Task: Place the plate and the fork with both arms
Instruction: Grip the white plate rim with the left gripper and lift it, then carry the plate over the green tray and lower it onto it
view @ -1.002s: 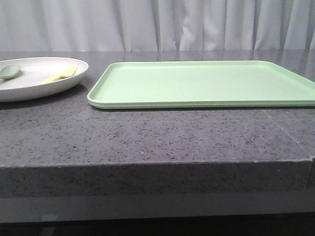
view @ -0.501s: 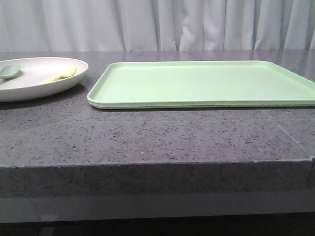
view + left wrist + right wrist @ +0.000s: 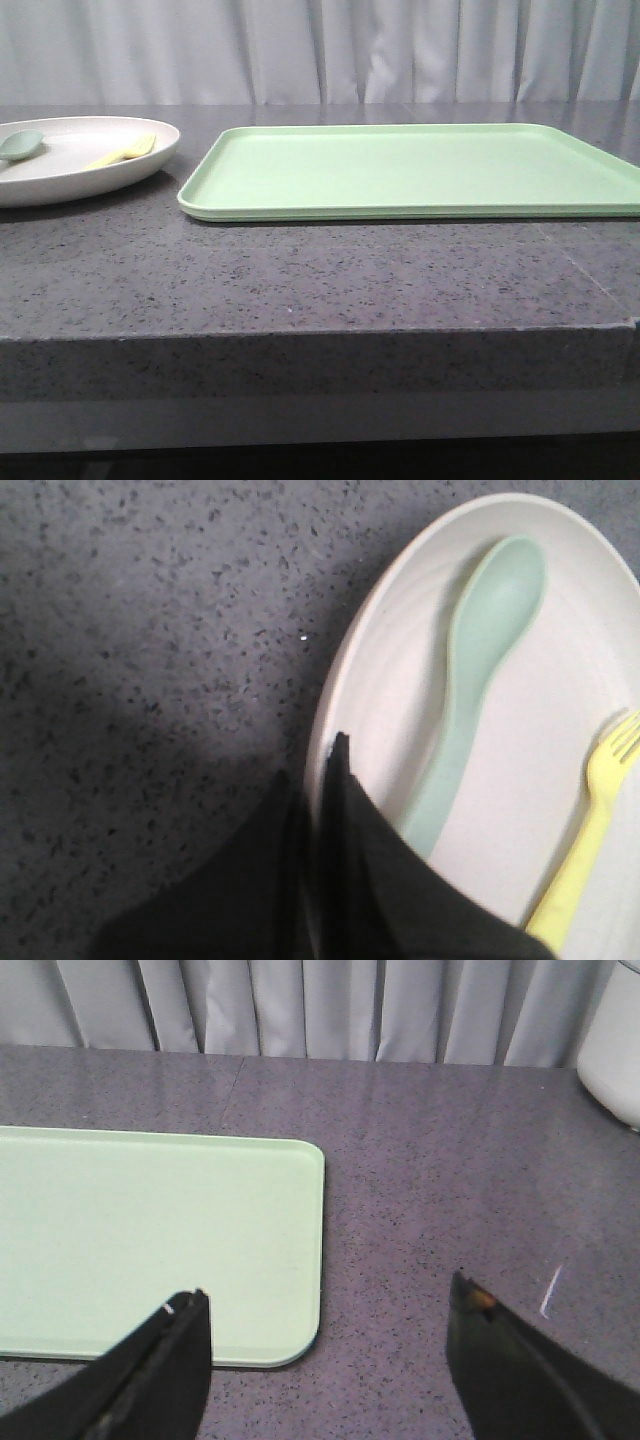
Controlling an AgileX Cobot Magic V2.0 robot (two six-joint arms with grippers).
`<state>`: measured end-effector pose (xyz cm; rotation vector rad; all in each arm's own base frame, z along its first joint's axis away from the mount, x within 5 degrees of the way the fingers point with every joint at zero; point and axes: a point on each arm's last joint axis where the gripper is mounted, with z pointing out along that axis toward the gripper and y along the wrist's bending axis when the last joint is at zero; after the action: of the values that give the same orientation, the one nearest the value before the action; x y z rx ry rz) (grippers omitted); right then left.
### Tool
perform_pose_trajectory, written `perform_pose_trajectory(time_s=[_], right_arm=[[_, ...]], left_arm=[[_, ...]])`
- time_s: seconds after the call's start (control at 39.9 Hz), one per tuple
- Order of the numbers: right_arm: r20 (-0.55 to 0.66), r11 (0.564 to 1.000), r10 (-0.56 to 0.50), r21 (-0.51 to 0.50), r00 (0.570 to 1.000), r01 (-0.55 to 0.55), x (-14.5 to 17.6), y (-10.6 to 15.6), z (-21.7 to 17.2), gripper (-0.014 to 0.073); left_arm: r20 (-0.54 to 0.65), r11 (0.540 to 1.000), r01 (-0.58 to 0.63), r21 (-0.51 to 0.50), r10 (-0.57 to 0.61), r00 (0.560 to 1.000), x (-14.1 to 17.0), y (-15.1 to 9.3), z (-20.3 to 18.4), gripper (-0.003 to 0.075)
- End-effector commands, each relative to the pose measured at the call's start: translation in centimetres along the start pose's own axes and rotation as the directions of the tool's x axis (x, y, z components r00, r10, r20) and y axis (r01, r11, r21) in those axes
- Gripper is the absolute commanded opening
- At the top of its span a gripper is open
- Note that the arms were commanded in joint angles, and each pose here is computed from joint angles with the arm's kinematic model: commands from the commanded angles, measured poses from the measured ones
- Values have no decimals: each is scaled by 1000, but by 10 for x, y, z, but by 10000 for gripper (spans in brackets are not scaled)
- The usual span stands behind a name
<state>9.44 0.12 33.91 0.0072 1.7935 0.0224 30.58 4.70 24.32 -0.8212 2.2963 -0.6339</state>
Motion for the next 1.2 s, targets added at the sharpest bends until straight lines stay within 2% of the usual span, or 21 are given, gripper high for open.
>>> perform_pose_trajectory(time_s=[0.0,0.2,0.55,0.93,1.18], right_arm=[[114,1000,-8,4,993,7,-19,0,-3,526],[114,1000,-8,4,993,7,-19,0,-3,526],[114,1000,-8,4,993,7,-19,0,-3,526],[114,1000,-8,4,993,7,-19,0,-3,526],[114,1000,-8,4,993,7,-19,0,-3,526]], left_arm=[[77,999,-2,44,-2,997,-10,-13,-12,-18],[87,999,11,50,-15,996,-11,-14,-12,-18],[31,995,16,95,-19,999,-10,-22,-15,-18],[99,964,-15,266,-12,995,-25,-73,-53,-18],[102,934,-44,355,8,995,-4,-124,-51,-17]])
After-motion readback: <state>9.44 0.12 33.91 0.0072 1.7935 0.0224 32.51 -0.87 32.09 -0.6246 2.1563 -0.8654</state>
